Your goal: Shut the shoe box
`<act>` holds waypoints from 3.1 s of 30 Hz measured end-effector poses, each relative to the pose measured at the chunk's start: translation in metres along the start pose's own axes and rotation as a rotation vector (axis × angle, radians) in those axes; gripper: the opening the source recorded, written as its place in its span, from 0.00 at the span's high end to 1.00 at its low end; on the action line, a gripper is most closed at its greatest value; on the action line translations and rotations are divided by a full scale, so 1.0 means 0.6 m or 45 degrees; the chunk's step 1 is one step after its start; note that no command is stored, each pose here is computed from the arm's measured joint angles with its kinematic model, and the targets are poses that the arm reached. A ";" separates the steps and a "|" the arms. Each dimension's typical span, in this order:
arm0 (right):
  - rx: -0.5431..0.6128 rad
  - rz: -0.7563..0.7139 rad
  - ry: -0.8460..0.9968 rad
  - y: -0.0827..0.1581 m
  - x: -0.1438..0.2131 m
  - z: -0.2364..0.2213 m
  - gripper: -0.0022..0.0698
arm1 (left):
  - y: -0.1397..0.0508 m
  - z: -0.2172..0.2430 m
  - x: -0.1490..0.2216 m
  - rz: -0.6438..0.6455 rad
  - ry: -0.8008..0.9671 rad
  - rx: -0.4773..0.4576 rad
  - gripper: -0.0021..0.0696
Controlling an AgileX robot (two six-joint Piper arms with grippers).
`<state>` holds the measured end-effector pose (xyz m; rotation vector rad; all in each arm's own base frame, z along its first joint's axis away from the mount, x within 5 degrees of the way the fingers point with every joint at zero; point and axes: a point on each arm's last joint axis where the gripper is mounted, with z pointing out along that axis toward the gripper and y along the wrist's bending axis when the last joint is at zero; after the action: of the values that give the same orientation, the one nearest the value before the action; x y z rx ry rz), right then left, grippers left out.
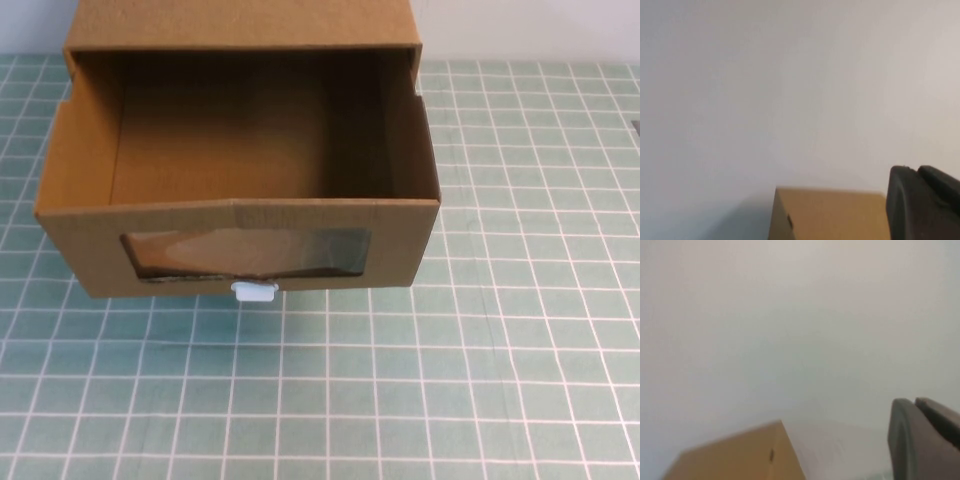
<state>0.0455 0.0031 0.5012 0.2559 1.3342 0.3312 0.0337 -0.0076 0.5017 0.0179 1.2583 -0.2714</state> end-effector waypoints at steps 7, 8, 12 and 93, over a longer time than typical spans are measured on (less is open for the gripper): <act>-0.018 -0.104 0.299 -0.006 0.041 0.061 0.99 | 0.011 0.082 0.060 0.027 0.391 -0.047 0.98; -0.029 -0.106 0.316 -0.005 0.043 0.061 0.99 | 0.012 0.089 0.067 0.026 0.432 -0.051 0.98; -0.083 -0.108 0.382 0.000 0.052 0.066 0.99 | 0.013 0.110 0.088 -0.019 0.535 -0.050 0.98; -1.142 -1.910 0.544 0.320 0.641 0.082 0.99 | -0.004 0.495 0.353 -0.117 1.294 0.540 0.98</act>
<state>0.1534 0.3263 0.2347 -1.5785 1.3056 -0.3451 0.3704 -0.0987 0.3955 0.5175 2.1860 -0.6523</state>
